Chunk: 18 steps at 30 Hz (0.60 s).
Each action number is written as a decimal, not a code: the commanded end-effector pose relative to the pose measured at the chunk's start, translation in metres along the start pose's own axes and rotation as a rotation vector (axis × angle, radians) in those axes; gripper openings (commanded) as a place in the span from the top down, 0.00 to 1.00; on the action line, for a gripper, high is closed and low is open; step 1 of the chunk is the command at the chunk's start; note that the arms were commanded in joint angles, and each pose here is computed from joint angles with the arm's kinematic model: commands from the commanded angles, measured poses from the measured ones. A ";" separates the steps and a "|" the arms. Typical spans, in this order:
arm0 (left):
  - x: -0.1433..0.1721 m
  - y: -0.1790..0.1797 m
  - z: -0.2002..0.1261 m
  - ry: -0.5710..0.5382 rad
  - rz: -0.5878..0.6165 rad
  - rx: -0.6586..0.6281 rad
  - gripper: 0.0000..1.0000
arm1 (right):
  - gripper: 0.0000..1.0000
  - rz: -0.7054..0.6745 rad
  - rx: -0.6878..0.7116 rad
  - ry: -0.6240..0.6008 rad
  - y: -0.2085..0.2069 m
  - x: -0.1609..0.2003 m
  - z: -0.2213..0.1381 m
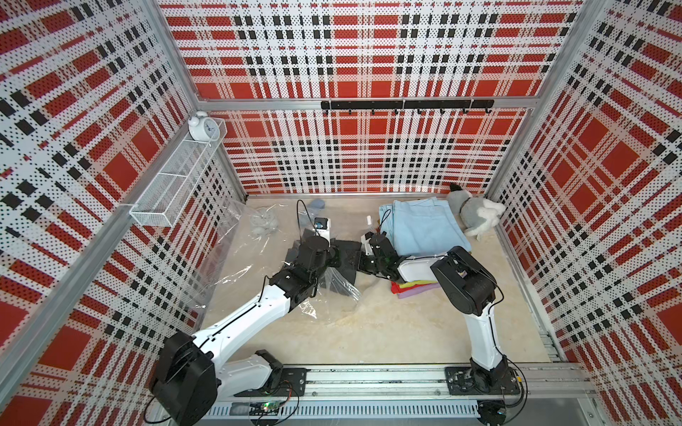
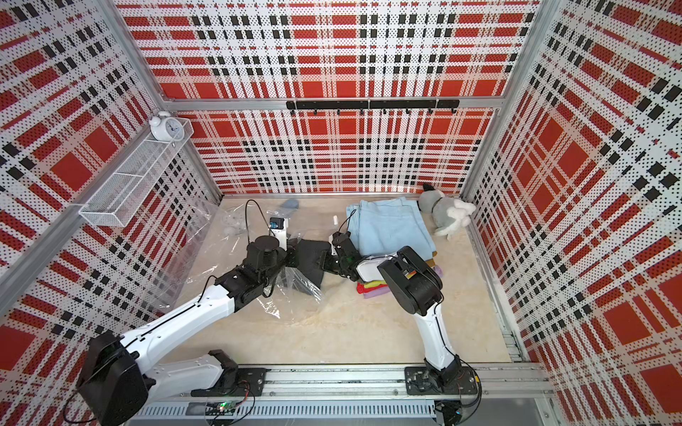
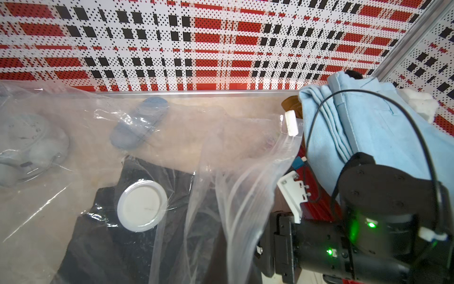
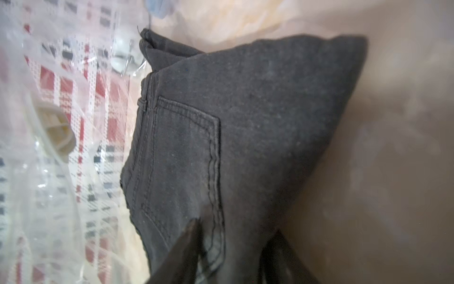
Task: Take the trousers out of the vacuum bag
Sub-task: Take out the trousers from the vacuum bag.
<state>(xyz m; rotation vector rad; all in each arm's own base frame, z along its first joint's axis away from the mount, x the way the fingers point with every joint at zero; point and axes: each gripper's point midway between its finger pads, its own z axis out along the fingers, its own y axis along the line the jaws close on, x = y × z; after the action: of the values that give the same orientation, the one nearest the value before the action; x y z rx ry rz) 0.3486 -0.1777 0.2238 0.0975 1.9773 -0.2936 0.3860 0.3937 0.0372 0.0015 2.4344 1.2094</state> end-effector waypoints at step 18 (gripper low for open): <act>0.001 0.034 0.001 -0.074 -0.126 -0.049 1.00 | 1.00 -0.232 -0.049 -0.051 0.072 -0.038 -0.048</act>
<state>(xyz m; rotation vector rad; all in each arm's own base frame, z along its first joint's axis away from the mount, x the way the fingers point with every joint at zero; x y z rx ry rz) 0.3530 -0.1570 0.2121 0.0010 1.9556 -0.2907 0.3826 0.3970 0.0661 -0.1268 2.3965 1.2099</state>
